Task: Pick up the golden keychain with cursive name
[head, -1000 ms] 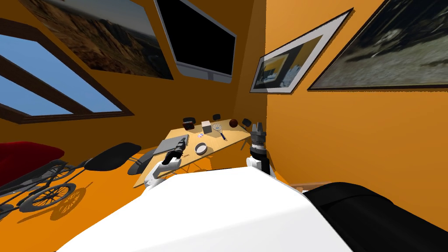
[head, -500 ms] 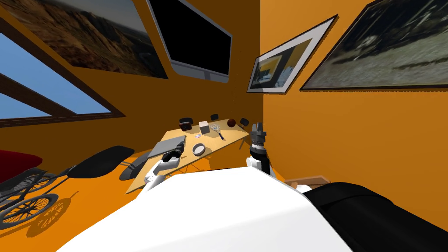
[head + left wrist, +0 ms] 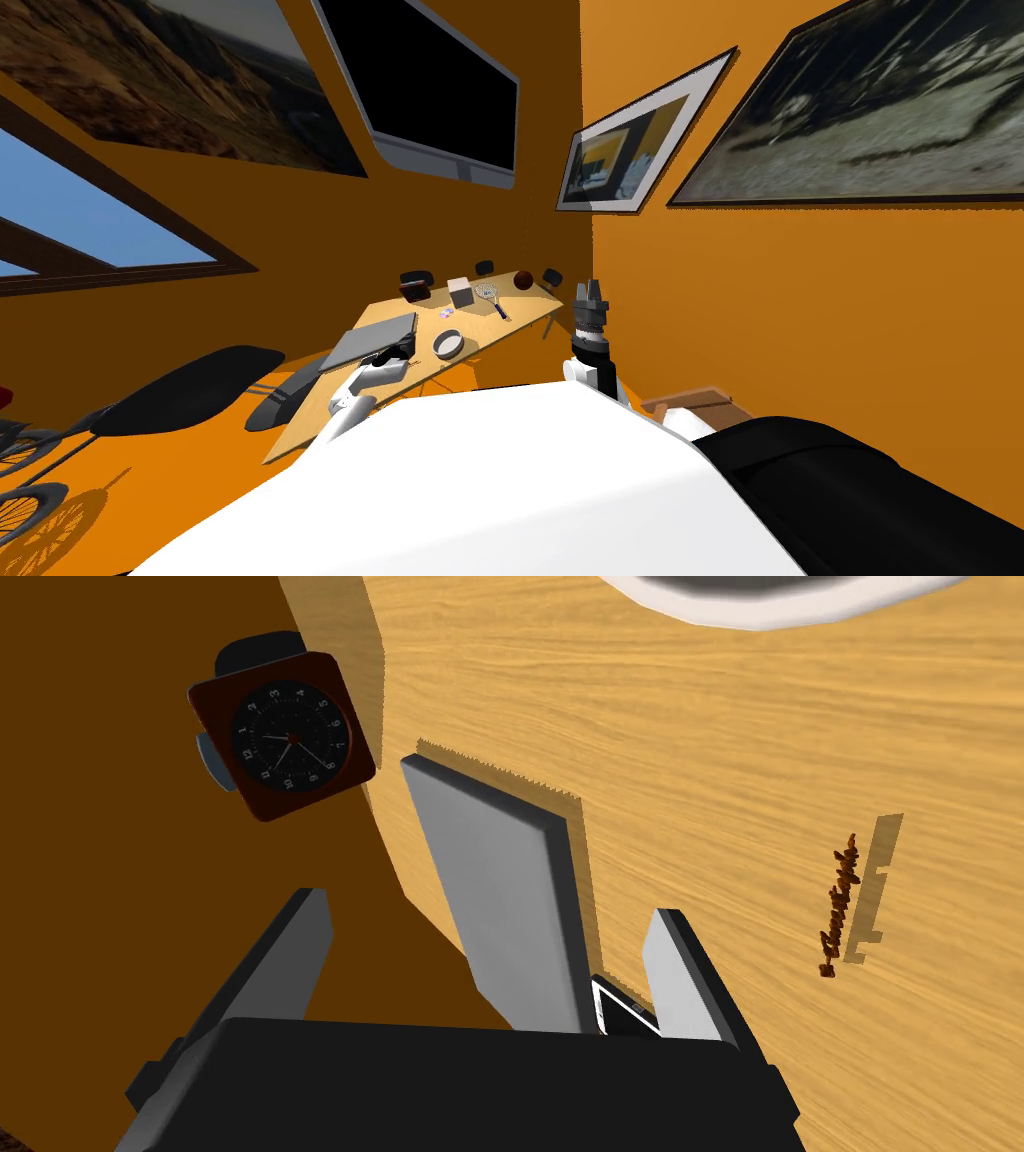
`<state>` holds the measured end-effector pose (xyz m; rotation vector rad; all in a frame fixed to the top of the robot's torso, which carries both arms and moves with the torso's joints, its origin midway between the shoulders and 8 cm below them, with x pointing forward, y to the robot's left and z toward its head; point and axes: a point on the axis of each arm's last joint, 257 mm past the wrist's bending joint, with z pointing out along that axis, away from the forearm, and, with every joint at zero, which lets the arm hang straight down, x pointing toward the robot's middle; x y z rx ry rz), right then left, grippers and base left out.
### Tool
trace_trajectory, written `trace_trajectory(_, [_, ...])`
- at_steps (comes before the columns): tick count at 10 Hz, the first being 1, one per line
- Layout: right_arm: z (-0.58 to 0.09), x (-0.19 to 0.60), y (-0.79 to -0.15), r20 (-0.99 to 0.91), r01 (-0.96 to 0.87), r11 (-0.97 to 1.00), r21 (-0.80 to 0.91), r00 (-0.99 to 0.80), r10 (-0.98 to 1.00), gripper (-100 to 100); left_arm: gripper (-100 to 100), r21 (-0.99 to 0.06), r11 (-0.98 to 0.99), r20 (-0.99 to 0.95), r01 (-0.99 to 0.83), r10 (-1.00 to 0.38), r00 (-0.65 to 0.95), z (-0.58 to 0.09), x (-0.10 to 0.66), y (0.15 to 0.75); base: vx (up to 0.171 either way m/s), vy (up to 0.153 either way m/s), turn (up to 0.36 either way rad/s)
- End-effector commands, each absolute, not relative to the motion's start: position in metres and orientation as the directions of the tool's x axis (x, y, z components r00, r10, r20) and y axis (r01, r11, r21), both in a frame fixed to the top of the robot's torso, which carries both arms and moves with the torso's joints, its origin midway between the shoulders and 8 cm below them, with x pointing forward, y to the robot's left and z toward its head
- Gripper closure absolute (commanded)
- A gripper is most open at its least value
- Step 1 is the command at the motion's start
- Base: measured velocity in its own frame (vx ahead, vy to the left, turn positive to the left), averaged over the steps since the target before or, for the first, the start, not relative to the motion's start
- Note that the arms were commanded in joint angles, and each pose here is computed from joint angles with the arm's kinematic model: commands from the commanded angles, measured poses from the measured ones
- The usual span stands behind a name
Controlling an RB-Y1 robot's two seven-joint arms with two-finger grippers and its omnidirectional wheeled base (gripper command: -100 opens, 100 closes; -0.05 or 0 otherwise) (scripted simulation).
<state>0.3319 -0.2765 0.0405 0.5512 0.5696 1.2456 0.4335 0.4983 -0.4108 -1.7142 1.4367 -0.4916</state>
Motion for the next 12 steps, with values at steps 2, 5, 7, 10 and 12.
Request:
trace_trajectory(2, [0.04, 0.332, -0.277, -0.099, -0.709, 0.229, 0.667, 0.221, 0.97, 0, -100, -0.749, -0.04, -0.207, -0.662, -0.934, 0.29, -0.431, 0.42, 0.509, -0.001, -0.009, -0.018])
trace_trajectory(5, [0.04, 0.332, -0.277, -0.099, -0.709, 0.229, 0.667, 0.221, 0.97, 0, -100, -0.673, -0.122, -0.208, -0.73, -0.915, 0.345, -0.455, 0.4, 0.534, 0.0, -0.012, -0.119])
trace_trajectory(7, [0.04, 0.332, -0.277, -0.099, -0.709, 0.229, 0.667, 0.221, 0.97, 0, -100, -0.651, -0.135, -0.213, -0.747, -0.912, 0.351, -0.465, 0.39, 0.536, 0.0, -0.006, -0.025])
trace_trajectory(10, [0.04, 0.332, -0.277, -0.099, -0.709, 0.229, 0.667, 0.221, 0.97, 0, -100, -0.564, -0.222, -0.226, -0.795, -0.884, 0.408, -0.484, 0.363, 0.559, 0.002, -0.009, -0.117])
trace_trajectory(12, [0.04, 0.332, -0.277, -0.099, -0.709, 0.229, 0.667, 0.221, 0.97, 0, -100, -0.516, -0.268, -0.238, -0.814, -0.868, 0.436, -0.493, 0.347, 0.57, 0.001, -0.008, -0.103])
